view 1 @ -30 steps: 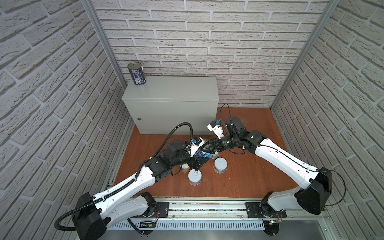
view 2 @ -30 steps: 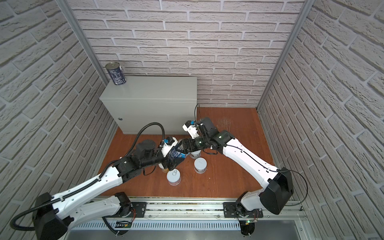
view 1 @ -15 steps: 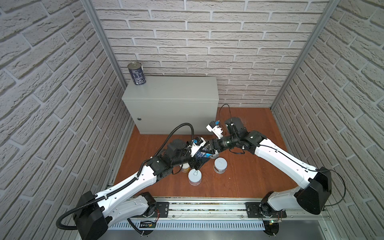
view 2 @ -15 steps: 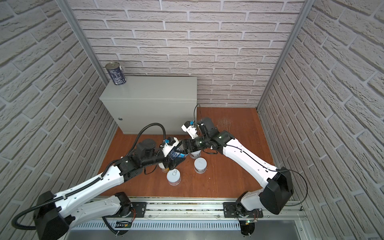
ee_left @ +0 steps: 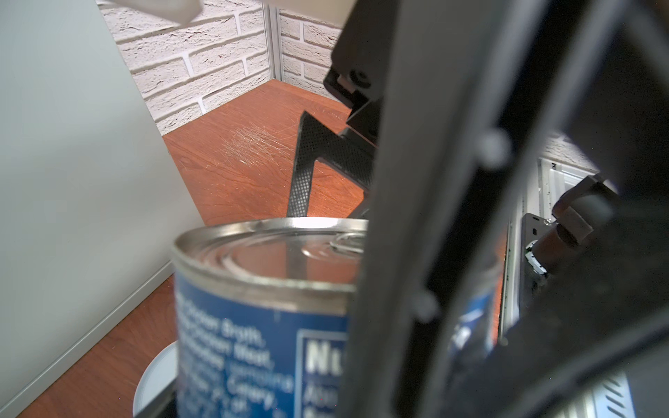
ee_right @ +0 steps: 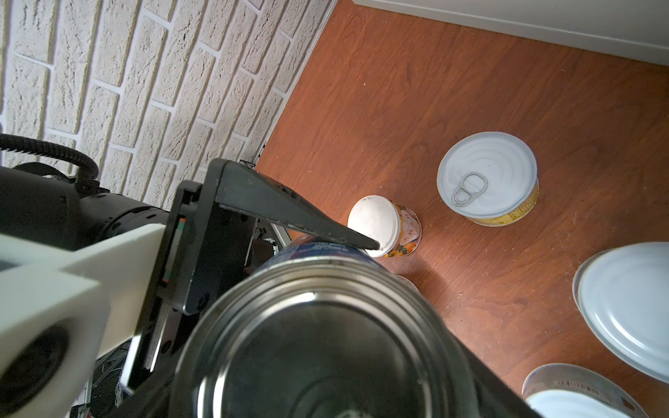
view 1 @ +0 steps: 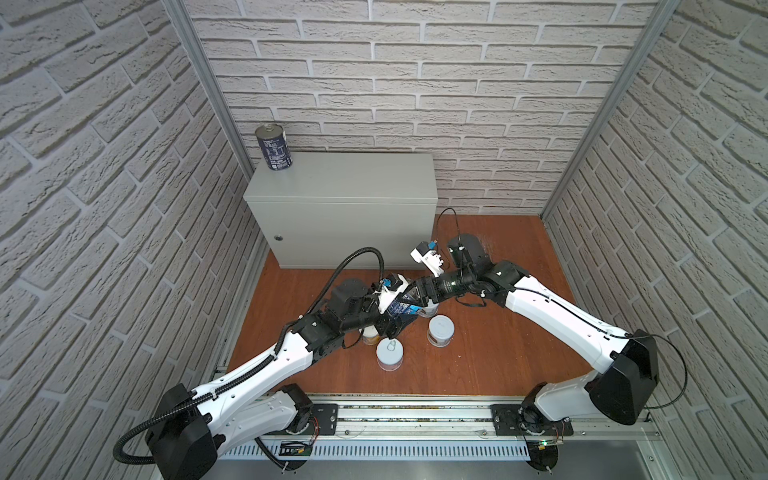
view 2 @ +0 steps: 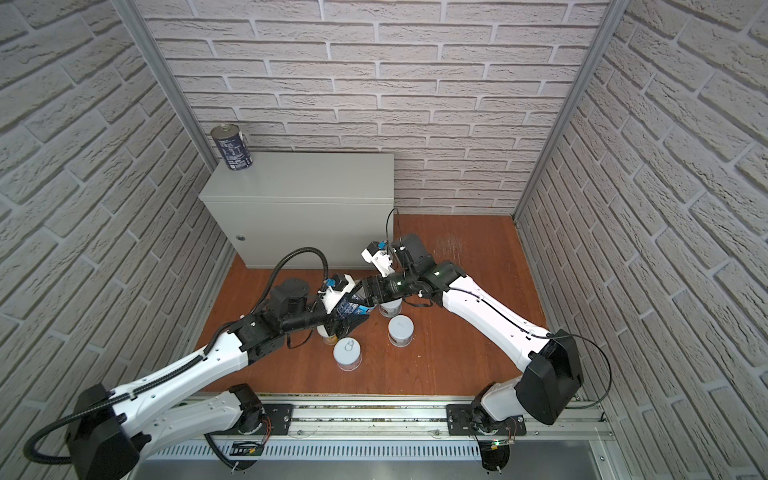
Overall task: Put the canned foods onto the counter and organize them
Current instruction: 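Close the left gripper around the blue can's side below the right gripper, then open the right gripper and pull it back while the left holds the can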
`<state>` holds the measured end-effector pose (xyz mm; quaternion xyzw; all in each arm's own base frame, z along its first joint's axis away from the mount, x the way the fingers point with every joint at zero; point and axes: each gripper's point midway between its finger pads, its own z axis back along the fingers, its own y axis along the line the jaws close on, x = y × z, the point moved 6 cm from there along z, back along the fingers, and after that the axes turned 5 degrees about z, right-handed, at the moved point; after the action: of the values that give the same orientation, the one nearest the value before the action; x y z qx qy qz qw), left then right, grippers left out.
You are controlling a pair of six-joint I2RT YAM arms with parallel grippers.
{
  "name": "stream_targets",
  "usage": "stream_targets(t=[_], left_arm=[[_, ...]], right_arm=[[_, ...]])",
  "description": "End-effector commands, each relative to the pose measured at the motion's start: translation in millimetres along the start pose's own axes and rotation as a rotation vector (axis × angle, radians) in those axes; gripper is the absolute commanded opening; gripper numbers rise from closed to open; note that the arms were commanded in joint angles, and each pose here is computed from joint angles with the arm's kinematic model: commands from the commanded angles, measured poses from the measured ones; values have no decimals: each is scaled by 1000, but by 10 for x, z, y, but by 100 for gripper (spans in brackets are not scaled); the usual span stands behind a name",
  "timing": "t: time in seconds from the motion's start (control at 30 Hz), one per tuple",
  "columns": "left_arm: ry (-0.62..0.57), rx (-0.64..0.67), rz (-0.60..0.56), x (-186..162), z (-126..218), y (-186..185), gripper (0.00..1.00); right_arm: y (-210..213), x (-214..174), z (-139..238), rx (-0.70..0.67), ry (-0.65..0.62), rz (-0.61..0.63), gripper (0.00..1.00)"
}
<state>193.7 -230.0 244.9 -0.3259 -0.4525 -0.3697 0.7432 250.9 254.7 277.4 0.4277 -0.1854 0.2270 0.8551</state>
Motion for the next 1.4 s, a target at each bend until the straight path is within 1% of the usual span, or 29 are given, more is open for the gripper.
stream_targets(t=[0.0, 0.17, 0.43, 0.5, 0.57, 0.6, 0.73, 0.97, 1.07, 1.27, 1.37], left_arm=[[-115, 19, 0, 180, 67, 53, 66], [-143, 34, 4, 206, 78, 84, 64], [-158, 42, 8, 232, 96, 105, 63], [-161, 48, 8, 232, 104, 112, 62], [-162, 49, 8, 231, 106, 113, 62], [-164, 51, 9, 235, 111, 115, 62], [-172, 62, 15, 249, 127, 125, 63], [-197, 63, 65, 341, 165, 129, 62], [-202, 92, 82, 344, 171, 163, 62], [-210, 203, 110, 316, 232, 275, 62], [-222, 232, 116, 314, 281, 297, 62]], right_arm=[[281, 272, 188, 111, -131, 109, 55], [202, 274, 174, 53, -141, 103, 56], [175, 271, 162, 40, -142, 101, 63], [180, 271, 163, 40, -142, 104, 66], [189, 272, 169, 47, -142, 107, 73], [194, 274, 174, 48, -143, 107, 75], [213, 272, 202, 44, -151, 109, 80], [205, 279, 212, 32, -163, 108, 85], [211, 292, 209, 38, -168, 104, 86], [209, 304, 221, 28, -178, 106, 88], [201, 291, 224, 24, -181, 108, 89]])
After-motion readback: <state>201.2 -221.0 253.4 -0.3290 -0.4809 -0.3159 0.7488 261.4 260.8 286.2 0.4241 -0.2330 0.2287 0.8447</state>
